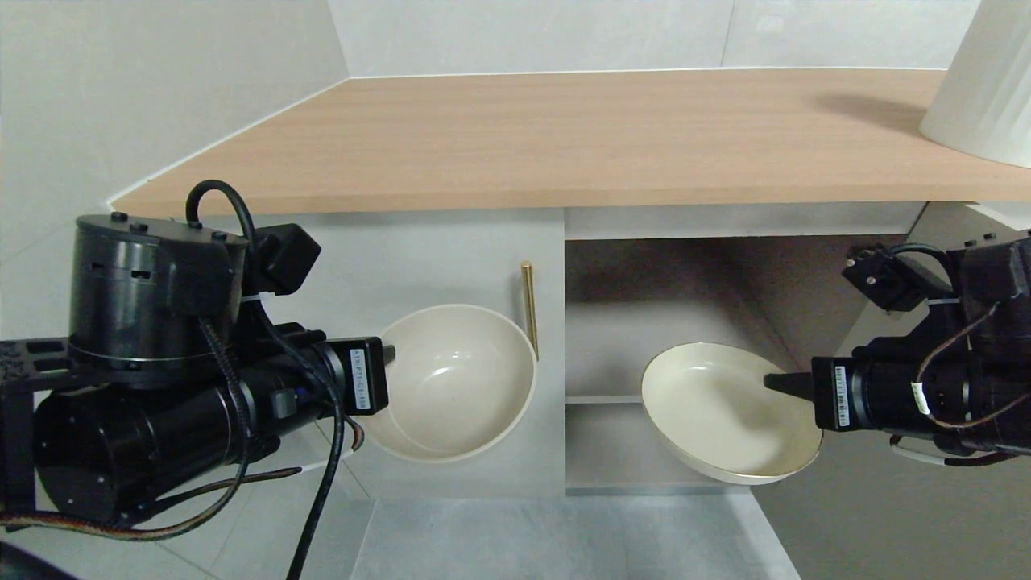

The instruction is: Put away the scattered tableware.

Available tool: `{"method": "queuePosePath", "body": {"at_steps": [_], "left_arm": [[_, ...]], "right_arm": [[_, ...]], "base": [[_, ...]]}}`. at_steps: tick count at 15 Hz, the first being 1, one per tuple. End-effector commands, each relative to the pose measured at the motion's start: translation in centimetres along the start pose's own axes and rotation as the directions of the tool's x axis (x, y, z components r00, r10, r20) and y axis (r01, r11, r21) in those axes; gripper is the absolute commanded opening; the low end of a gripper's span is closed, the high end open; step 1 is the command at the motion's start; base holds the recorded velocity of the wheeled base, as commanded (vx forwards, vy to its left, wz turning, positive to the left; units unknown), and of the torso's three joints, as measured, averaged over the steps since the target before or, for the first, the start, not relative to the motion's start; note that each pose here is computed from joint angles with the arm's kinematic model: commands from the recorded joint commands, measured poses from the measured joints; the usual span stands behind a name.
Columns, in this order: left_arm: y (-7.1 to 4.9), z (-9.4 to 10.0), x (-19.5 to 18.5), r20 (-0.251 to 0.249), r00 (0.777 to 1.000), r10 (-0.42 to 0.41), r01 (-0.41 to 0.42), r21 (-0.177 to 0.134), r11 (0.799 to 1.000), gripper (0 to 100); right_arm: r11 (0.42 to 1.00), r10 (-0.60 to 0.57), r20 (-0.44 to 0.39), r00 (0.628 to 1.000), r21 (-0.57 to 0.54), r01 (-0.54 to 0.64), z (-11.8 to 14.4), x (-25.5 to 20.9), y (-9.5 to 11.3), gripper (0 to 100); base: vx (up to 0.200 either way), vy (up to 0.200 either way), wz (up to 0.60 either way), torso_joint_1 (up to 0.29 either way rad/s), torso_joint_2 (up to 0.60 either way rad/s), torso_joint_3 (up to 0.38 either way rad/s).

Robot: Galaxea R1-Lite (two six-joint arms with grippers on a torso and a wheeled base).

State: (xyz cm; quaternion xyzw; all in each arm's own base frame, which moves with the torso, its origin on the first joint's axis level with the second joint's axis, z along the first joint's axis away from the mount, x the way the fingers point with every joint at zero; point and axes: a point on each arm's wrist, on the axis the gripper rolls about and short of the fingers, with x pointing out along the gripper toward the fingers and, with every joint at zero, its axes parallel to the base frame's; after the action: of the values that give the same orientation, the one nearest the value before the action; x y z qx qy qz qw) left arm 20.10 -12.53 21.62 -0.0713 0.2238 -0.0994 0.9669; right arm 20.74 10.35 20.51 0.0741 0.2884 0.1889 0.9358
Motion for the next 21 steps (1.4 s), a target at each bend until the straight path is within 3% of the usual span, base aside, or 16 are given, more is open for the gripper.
{"method": "queuePosePath", "body": {"at_steps": [1,4,7,9,15,21], "left_arm": [[0.0,-0.1,0.1,-0.004,1.0,0.002,-0.002,0.001,1.0,0],[0.0,-0.1,0.2,-0.008,1.0,0.003,-0.003,0.002,1.0,0],[0.0,-0.2,0.3,-0.012,1.0,0.005,-0.005,0.004,1.0,0],[0.0,-0.2,0.3,-0.013,1.0,0.005,-0.005,0.004,1.0,0],[0.0,-0.5,0.4,-0.022,1.0,0.006,-0.005,0.021,1.0,0],[0.0,-0.7,0.6,-0.032,0.999,0.009,-0.009,0.025,1.0,0]], "right_arm": [[1.0,-0.014,-0.048,0.999,0.001,0.014,-0.4,1.7,-0.1,0],[0.998,-0.064,-0.093,0.994,0.019,0.066,-1.2,6.5,-1.2,0],[0.978,-0.196,-0.14,0.971,0.048,0.204,-3.1,12.8,-3.1,0],[0.949,-0.278,-0.125,0.952,0.117,0.292,-4.2,16.5,-4.1,0],[0.902,-0.377,-0.049,0.925,0.208,0.378,-4.5,20.3,-6.0,0],[0.825,-0.51,0.013,0.86,0.288,0.486,-3.4,22.8,-7.8,0]], "base": [[0.0,0.0,0.0,0.0,0.0,0.0],[0.0,0.0,0.0,0.0,0.0,0.0],[0.0,0.0,0.0,0.0,0.0,0.0],[0.0,0.0,0.0,0.0,0.0,0.0],[0.0,0.0,0.0,0.0,0.0,0.0],[0.0,0.0,0.0,0.0,0.0,0.0]]}}
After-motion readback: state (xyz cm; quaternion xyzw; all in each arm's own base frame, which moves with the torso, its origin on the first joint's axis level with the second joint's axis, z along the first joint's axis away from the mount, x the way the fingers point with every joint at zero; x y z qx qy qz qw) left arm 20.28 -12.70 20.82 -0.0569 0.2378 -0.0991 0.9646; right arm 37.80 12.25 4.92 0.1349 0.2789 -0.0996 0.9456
